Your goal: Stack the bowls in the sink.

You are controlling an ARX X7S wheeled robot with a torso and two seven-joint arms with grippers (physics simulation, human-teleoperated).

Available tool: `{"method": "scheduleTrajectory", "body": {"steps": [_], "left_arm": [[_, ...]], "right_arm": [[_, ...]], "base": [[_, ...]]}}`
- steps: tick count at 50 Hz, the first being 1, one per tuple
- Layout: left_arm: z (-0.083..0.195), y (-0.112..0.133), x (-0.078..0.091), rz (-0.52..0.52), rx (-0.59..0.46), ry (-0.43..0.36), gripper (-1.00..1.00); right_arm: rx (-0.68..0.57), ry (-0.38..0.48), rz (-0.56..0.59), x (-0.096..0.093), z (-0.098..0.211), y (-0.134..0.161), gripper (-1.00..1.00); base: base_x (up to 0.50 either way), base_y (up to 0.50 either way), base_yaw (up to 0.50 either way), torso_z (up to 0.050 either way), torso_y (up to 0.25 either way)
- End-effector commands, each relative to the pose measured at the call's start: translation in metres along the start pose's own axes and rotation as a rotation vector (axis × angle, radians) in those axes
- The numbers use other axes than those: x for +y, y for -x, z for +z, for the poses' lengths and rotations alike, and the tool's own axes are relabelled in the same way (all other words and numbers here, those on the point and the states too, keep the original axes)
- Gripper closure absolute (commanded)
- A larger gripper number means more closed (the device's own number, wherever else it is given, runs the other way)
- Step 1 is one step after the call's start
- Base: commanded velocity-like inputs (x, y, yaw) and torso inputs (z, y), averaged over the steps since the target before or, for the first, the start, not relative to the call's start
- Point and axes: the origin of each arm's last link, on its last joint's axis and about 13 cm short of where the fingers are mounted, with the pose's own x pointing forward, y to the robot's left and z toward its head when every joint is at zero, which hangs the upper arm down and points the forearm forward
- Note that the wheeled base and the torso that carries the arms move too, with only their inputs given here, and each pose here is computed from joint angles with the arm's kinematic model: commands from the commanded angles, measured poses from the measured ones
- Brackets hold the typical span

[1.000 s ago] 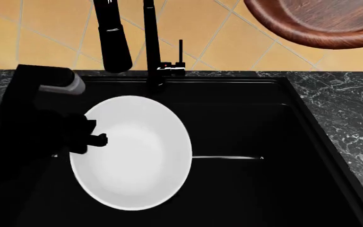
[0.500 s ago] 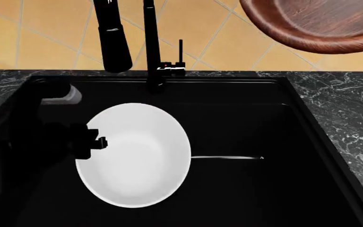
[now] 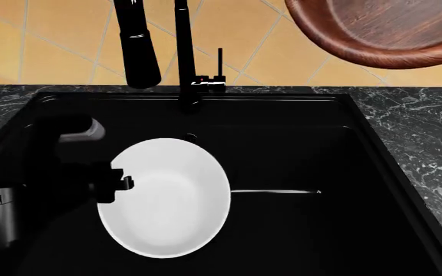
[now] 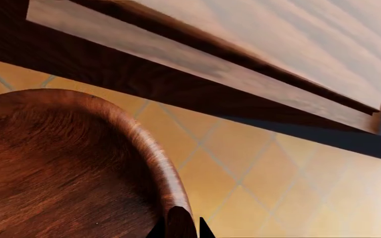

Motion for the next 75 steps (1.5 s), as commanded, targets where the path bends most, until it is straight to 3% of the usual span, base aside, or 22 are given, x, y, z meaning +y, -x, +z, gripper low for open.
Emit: {"method": "scheduleTrajectory", "body": {"steps": [1, 41, 75], "left_arm": [[-0.001, -0.003, -0.002, -0.008, 0.024, -0.011, 1.0], [-0.012, -0.013, -0.003, -0.016, 0.149, -0.019, 1.0], [-0.014, -0.026, -0.005, 0.001, 0.195, 0.002, 1.0]], "right_arm": [[-0.009, -0.004, -0.011, -0.001, 0.001, -0.001, 1.0], [0.001, -0.003, -0.002, 0.002, -0.004, -0.003, 1.0], [0.006, -0.008, -0.001, 0.001, -0.006, -0.004, 1.0]], "base": [[0.0, 0.0, 0.0, 0.0, 0.0], [0.0, 0.0, 0.0, 0.0, 0.001], [0.0, 0.0, 0.0, 0.0, 0.001]]}}
